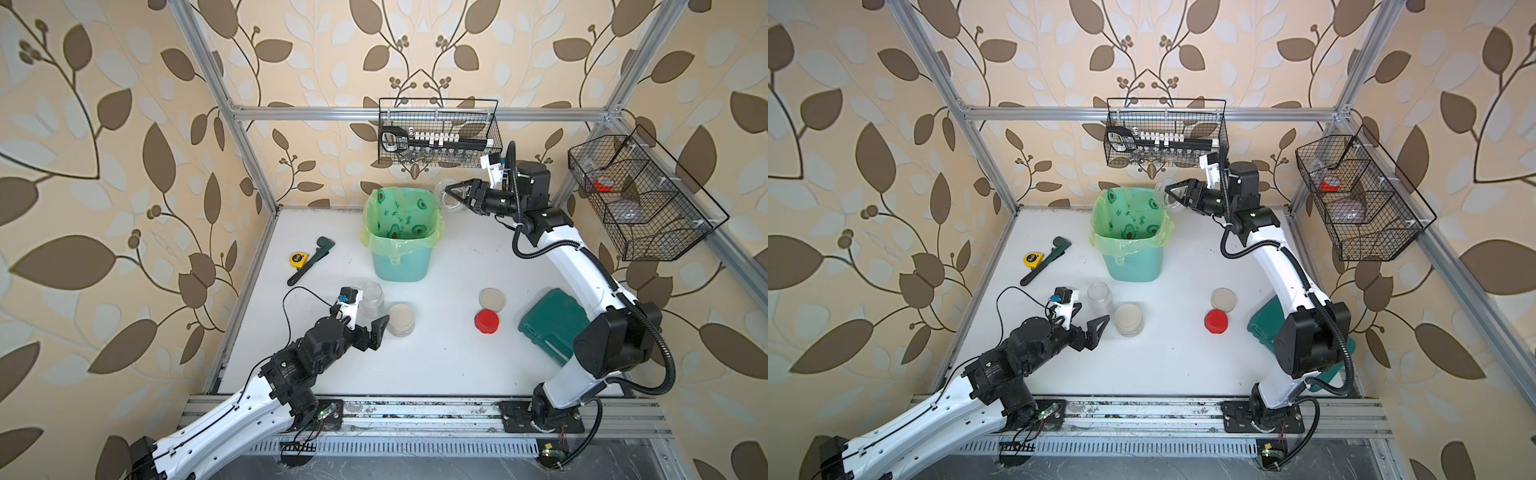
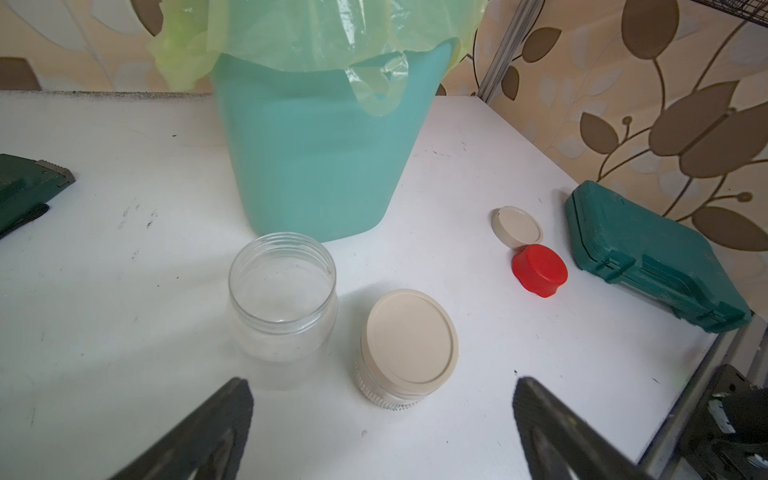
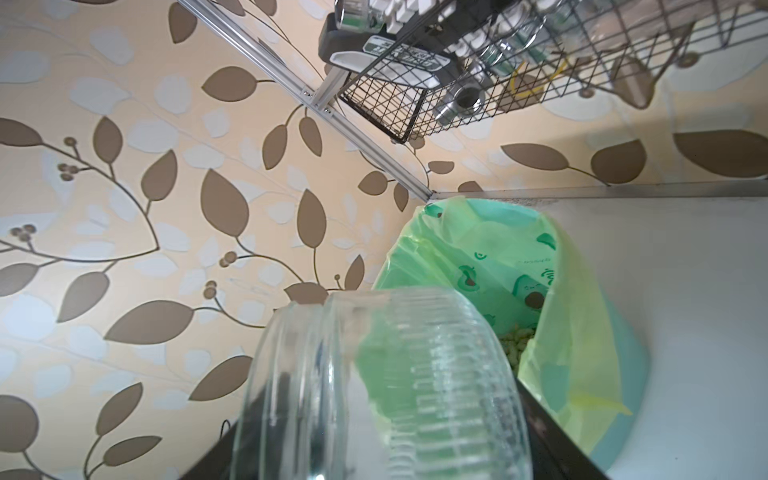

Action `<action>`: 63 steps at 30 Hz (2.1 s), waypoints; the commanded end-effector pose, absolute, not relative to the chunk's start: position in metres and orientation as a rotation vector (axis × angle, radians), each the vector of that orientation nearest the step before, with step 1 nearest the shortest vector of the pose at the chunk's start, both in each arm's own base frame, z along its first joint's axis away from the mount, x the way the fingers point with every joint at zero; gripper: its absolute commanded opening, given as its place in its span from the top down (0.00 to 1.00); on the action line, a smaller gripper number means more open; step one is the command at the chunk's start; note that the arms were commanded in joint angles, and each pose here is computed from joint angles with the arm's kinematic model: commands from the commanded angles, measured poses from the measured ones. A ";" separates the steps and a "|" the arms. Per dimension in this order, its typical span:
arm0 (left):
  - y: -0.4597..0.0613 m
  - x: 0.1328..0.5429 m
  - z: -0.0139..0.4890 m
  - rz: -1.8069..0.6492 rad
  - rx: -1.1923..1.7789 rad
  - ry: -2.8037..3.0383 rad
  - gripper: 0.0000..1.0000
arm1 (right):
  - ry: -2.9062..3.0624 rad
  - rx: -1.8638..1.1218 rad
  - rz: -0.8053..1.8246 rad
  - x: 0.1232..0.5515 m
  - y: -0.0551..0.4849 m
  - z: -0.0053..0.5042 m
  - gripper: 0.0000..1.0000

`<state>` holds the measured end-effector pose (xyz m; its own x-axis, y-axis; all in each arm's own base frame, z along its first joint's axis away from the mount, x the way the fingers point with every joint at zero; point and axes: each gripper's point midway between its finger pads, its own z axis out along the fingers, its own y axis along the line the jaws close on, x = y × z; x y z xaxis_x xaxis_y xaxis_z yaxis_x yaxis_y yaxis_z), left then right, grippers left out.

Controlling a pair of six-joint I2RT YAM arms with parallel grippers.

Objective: Empty moldy peanuts from jars
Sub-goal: Place the jar at the center of the board.

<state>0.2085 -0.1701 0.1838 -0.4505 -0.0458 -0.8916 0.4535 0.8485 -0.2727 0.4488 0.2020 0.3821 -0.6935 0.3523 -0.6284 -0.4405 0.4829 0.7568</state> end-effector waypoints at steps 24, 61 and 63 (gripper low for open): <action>-0.216 0.211 0.275 -0.965 0.250 1.742 0.17 | 1.985 -0.009 1.152 0.265 0.147 0.304 1.00; -0.369 0.215 0.262 -0.906 0.391 2.163 0.28 | 1.998 -0.021 0.969 0.241 0.147 0.250 1.00; -0.370 0.216 0.262 -0.900 0.394 2.164 0.29 | 1.998 -0.027 0.975 0.240 0.148 0.251 1.00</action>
<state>0.2111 -0.3649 0.2396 -0.6962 0.0450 -0.7165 0.5233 0.7150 -0.4636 0.2369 0.1478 0.2386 -0.6503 0.3308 -0.6839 -0.3293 0.6885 0.6461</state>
